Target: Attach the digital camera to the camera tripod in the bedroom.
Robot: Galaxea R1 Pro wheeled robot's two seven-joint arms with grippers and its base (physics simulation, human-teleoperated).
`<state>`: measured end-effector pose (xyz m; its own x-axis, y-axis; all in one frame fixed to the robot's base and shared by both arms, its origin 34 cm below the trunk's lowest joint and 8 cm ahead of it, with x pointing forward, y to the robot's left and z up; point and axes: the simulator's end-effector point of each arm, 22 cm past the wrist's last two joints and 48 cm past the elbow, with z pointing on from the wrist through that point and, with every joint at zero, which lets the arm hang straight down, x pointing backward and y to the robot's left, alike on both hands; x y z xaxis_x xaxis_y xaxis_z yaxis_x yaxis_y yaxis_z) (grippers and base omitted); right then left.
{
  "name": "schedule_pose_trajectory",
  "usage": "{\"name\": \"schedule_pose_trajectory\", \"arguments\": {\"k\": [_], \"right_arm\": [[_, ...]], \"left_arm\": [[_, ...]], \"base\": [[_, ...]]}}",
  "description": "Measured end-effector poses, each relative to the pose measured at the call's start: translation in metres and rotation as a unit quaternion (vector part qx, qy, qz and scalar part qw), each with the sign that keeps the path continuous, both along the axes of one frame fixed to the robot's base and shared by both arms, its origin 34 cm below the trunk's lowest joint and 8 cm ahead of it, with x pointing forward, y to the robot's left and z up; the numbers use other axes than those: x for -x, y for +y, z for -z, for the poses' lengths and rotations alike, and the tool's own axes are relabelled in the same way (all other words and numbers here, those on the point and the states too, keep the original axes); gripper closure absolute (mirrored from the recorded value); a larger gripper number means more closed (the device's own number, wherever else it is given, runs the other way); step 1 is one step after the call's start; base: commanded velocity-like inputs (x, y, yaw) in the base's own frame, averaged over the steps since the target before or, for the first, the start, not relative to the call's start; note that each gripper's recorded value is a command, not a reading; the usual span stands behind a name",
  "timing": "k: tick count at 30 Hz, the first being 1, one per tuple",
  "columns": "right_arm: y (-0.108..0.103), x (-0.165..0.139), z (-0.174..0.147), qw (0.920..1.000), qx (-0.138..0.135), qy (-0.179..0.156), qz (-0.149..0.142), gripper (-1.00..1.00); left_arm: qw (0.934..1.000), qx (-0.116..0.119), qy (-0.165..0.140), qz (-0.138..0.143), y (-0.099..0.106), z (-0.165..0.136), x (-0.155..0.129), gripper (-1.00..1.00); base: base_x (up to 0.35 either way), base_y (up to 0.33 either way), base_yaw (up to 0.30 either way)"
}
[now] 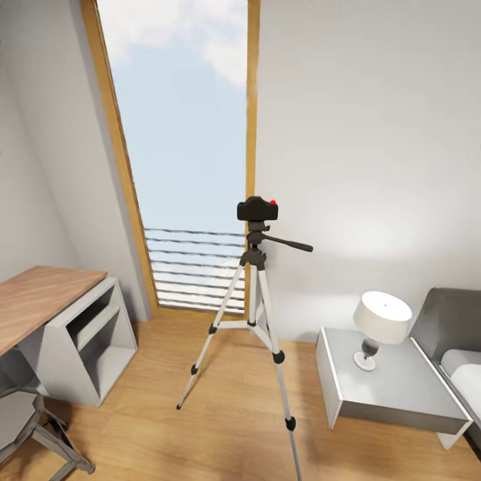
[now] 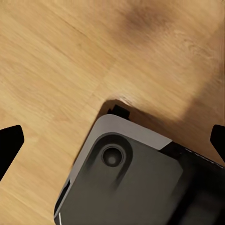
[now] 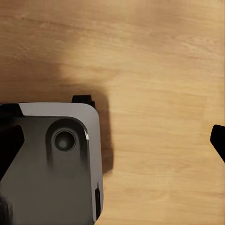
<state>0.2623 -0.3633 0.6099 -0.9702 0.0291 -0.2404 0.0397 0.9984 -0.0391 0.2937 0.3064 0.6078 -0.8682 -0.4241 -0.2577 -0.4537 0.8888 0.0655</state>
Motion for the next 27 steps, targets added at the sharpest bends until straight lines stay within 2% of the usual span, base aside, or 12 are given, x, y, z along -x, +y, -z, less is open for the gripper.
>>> {"name": "schedule_pose_trajectory", "arguments": {"k": [8, 12, 15, 27], "right_arm": [[0.000, -0.005, -0.002, 1.0000, 0.000, -0.007, 0.000, -1.00], [0.002, -0.007, -0.002, 0.9999, -0.001, -0.010, 0.000, -1.00], [0.008, -0.009, -0.002, 0.9999, -0.005, -0.012, -0.001, -1.00], [0.017, -0.015, -0.004, 0.9998, -0.011, -0.019, -0.002, -1.00]], "left_arm": [[1.0000, 0.007, 0.001, -0.006, -0.003, -0.001, 0.001, -1.00], [0.9998, 0.009, 0.018, -0.004, -0.002, 0.004, 0.028, -1.00], [0.9997, 0.011, 0.021, -0.002, -0.002, 0.004, 0.034, -1.00], [0.9999, 0.008, 0.010, -0.005, 0.001, 0.002, 0.030, -1.00]], "base": [[0.000, 0.000, 0.000], [0.000, 0.000, 0.000], [0.000, 0.000, 0.000], [0.000, 0.000, 0.000]]}}
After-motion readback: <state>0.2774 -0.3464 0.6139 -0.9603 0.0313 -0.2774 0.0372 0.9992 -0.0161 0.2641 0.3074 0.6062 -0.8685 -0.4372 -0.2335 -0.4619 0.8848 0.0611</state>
